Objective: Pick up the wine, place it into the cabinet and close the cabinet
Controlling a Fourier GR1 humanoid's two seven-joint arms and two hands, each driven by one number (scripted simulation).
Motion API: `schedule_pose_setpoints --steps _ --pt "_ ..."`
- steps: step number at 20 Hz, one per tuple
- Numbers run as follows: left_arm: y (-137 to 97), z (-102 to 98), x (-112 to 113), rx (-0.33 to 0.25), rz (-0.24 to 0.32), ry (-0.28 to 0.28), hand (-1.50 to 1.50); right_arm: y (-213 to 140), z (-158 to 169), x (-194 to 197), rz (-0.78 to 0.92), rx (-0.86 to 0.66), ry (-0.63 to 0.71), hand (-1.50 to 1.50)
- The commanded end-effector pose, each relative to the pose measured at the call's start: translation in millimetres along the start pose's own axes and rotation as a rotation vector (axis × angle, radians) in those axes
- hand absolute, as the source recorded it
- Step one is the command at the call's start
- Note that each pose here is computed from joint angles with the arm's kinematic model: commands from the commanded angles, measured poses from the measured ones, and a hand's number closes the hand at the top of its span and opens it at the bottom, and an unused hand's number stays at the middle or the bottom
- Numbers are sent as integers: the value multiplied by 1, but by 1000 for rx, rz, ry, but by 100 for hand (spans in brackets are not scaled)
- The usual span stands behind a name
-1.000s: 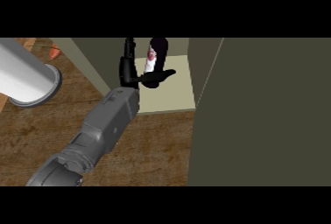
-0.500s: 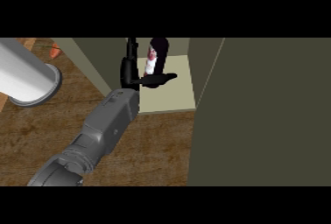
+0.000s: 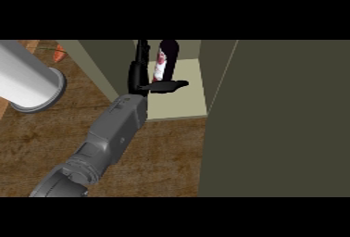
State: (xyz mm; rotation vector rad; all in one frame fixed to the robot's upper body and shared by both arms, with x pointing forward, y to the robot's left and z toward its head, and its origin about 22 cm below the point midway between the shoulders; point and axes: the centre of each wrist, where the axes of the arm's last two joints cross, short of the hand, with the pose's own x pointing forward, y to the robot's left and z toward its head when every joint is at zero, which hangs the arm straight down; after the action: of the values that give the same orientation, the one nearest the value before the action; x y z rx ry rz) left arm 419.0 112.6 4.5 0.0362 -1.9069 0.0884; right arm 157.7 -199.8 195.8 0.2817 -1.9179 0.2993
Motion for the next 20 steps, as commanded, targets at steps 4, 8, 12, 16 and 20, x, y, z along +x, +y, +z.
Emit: schedule_pose_setpoints --steps 4,8,12,16,20 --pt "9 10 -10 39 98 41 -150 -1 0 -1 -25 7 5 -150" --pt "13 19 -17 34 110 61 -150 3 11 15 -18 3 5 -150" --pt "14 28 -22 31 117 58 -150 4 5 -1 -23 7 1 -150" --pt "20 53 -35 30 127 66 -150 5 10 19 -2 -6 -4 -150" --pt "-8 58 -17 11 122 68 -150 2 18 14 -2 -24 -7 -150"
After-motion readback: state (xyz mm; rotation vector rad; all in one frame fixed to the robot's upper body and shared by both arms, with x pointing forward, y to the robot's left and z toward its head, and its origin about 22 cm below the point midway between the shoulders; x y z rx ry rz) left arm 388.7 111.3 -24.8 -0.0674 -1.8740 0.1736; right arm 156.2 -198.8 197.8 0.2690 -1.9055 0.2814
